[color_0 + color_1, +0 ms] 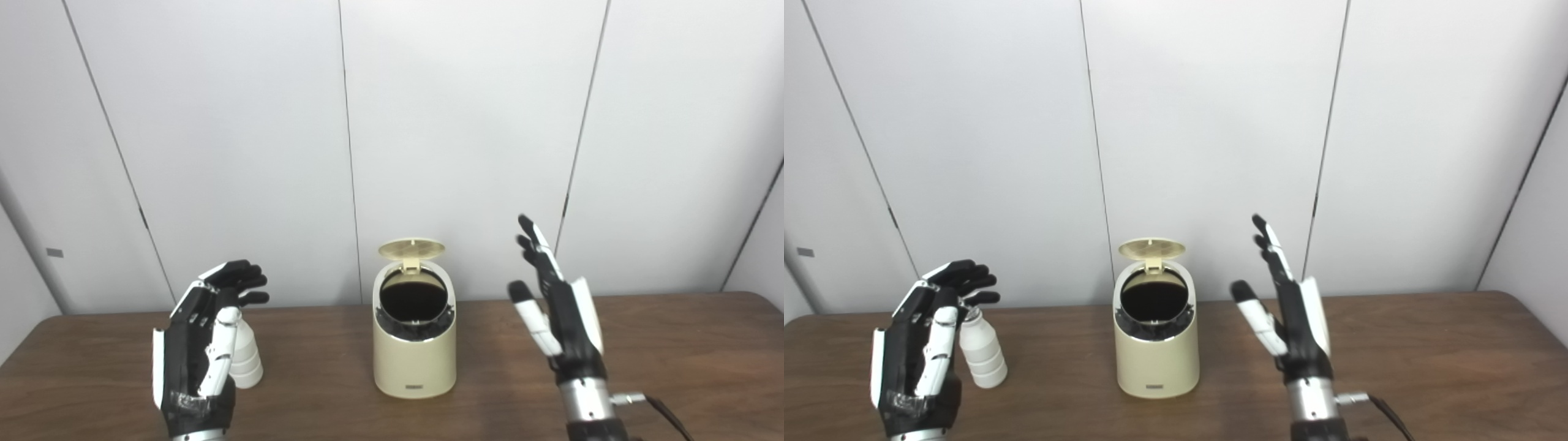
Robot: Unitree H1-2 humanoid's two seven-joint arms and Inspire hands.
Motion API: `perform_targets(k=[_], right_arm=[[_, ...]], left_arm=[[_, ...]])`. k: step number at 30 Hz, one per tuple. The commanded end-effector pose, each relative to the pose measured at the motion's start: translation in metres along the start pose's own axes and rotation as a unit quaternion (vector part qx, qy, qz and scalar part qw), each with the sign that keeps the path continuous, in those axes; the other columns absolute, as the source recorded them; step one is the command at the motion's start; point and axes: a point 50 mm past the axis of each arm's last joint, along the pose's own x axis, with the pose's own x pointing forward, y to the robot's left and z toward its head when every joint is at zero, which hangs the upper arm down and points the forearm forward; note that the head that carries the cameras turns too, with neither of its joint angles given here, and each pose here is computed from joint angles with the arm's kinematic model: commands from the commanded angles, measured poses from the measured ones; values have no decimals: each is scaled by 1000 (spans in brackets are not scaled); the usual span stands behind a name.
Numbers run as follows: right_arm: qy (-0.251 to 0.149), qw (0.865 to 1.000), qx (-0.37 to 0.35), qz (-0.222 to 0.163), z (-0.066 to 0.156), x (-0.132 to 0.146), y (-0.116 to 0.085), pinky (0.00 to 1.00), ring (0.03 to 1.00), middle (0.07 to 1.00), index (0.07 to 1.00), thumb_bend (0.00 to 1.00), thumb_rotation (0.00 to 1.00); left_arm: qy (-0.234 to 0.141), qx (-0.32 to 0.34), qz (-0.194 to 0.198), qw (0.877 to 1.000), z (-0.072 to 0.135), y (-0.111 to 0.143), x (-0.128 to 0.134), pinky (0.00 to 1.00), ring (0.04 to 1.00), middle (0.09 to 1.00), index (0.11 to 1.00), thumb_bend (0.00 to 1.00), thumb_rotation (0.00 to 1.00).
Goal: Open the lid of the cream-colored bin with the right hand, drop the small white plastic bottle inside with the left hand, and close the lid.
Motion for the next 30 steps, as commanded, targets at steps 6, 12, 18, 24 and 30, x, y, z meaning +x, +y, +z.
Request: perform_targets(k=[6,12,18,24,30], right_arm=[[-58,996,39,-55,-4,-17,-9,665,746,768,751,225,202],[-44,996,51,-64,-11,-36,-9,652,741,768,753,234,239],[-40,997,37,-58,-12,-37,-12,649,738,770,761,246,305],[-31,998,33,-51,-16,-38,-18,657,755,781,769,251,313],[-29,998,33,-51,-15,-38,-22,656,758,786,777,229,299]], left_arm=[[-34,1,-11,999,7,3,11,581,661,672,660,314,473],[-30,-1,-16,999,5,6,11,589,666,674,663,311,470],[-38,-2,-15,999,5,4,13,596,668,678,665,306,465],[-68,10,1,998,17,9,32,585,665,679,671,291,471],[-110,49,5,993,34,26,68,583,675,685,669,308,518]])
